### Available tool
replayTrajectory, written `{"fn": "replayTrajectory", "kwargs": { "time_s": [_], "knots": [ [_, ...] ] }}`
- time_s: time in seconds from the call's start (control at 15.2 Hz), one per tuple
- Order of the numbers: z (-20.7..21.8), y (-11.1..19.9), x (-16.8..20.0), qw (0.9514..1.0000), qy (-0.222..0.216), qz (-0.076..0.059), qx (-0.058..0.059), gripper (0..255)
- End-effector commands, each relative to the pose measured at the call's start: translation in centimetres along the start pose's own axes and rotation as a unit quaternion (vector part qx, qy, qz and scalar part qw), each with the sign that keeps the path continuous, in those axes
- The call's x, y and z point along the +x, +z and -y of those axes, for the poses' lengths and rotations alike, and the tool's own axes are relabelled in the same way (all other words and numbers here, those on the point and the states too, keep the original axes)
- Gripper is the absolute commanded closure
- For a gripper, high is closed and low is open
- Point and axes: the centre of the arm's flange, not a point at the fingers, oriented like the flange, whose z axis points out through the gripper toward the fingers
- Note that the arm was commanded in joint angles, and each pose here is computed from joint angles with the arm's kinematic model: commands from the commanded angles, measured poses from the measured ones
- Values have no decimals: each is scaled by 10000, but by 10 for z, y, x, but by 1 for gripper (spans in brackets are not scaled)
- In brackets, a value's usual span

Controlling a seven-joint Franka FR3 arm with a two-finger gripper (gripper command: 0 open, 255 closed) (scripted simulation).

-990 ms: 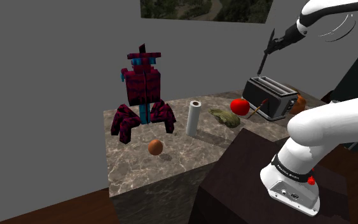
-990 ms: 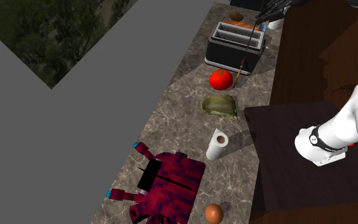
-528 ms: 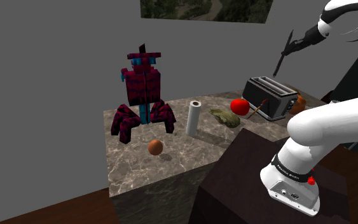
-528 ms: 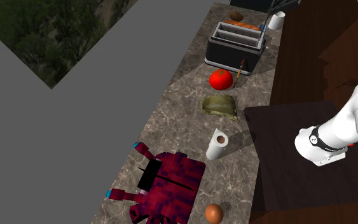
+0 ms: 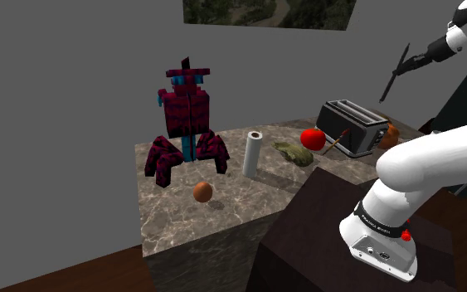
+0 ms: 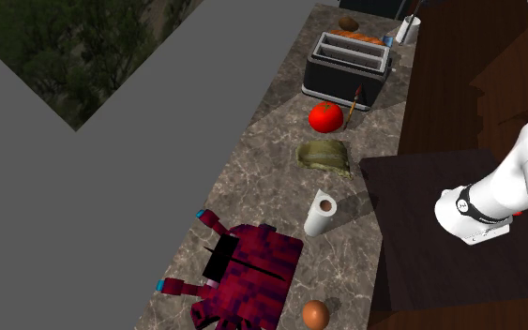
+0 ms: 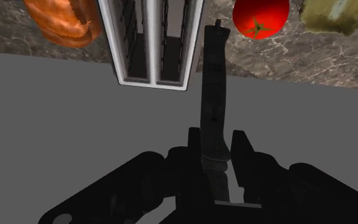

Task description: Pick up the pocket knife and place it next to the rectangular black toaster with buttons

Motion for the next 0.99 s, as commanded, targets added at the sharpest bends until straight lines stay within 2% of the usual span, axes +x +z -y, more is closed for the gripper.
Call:
{"fn": "replayTrajectory", "kwargs": {
  "time_s": [0.0,0.46,0.92],
  "knots": [
    [-22,-10,-10,10000,-6,4,1,255],
    [-105,-45,-46,10000,-6,4,1,255],
    [-106,-17,-70,10000,-6,4,1,255]
  ]
}}
